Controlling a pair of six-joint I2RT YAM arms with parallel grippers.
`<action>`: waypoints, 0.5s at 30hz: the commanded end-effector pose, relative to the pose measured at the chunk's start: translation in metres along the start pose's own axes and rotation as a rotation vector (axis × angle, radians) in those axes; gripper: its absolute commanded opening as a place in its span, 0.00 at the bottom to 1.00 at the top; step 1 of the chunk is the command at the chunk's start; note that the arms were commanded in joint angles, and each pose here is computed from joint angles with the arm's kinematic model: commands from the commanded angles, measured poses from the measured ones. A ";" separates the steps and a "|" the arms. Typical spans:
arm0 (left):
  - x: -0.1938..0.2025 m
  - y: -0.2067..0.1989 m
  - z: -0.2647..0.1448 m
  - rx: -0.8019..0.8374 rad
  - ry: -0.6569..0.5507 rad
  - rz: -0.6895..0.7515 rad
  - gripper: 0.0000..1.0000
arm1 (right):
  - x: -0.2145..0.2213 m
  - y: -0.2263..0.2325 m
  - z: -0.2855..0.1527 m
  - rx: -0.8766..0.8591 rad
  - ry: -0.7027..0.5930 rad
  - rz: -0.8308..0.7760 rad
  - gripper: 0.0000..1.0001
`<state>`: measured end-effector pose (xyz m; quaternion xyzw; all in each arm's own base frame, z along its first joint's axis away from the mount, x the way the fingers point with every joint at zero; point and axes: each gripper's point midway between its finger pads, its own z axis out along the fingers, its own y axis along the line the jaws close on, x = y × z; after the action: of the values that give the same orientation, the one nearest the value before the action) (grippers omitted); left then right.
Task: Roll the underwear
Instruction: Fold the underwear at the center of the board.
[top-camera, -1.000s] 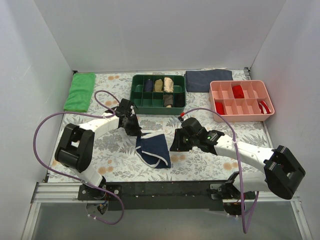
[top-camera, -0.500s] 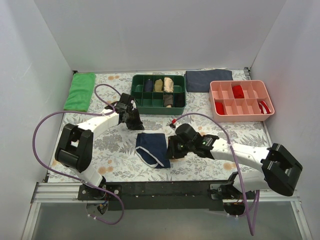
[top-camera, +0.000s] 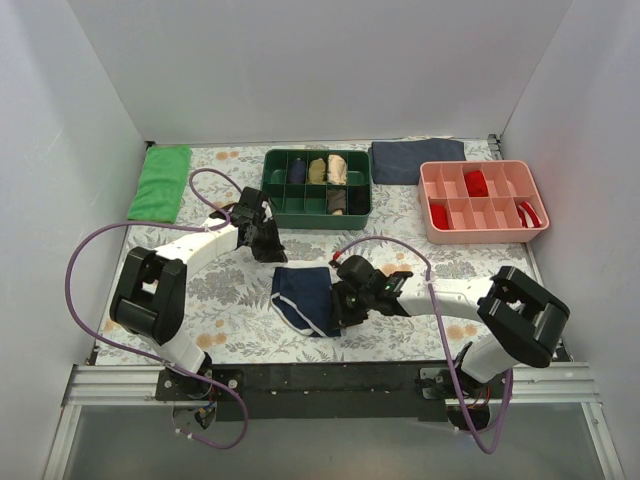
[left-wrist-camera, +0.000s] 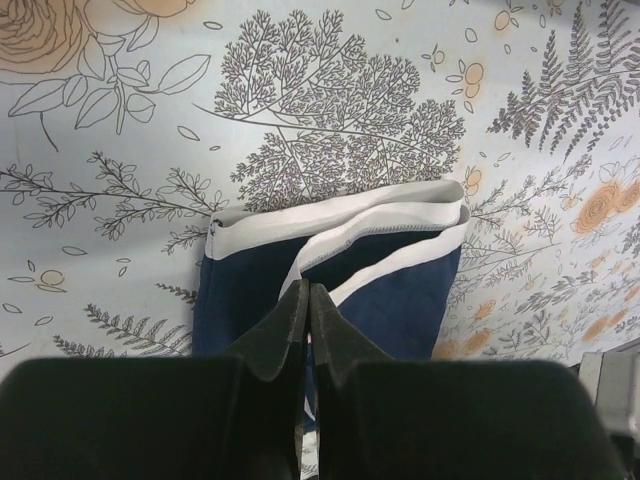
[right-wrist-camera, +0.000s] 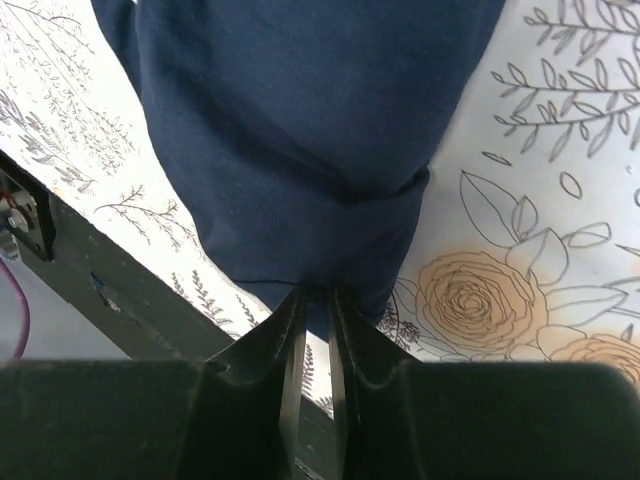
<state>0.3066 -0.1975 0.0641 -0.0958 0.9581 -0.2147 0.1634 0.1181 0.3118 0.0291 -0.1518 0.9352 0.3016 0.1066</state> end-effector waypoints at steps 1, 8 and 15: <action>-0.005 -0.002 -0.012 -0.020 -0.010 0.021 0.00 | -0.016 0.023 0.004 -0.066 -0.031 -0.052 0.22; -0.009 -0.011 -0.028 -0.012 -0.003 0.034 0.00 | -0.022 0.036 -0.001 -0.075 -0.060 -0.087 0.22; -0.020 -0.005 -0.039 -0.088 -0.022 0.057 0.02 | -0.029 0.034 -0.014 -0.049 -0.105 -0.092 0.23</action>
<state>0.3098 -0.1927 0.0912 -0.0869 0.9647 -0.1922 0.1576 0.1219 0.3297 0.0444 -0.1770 0.9225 0.3168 0.1313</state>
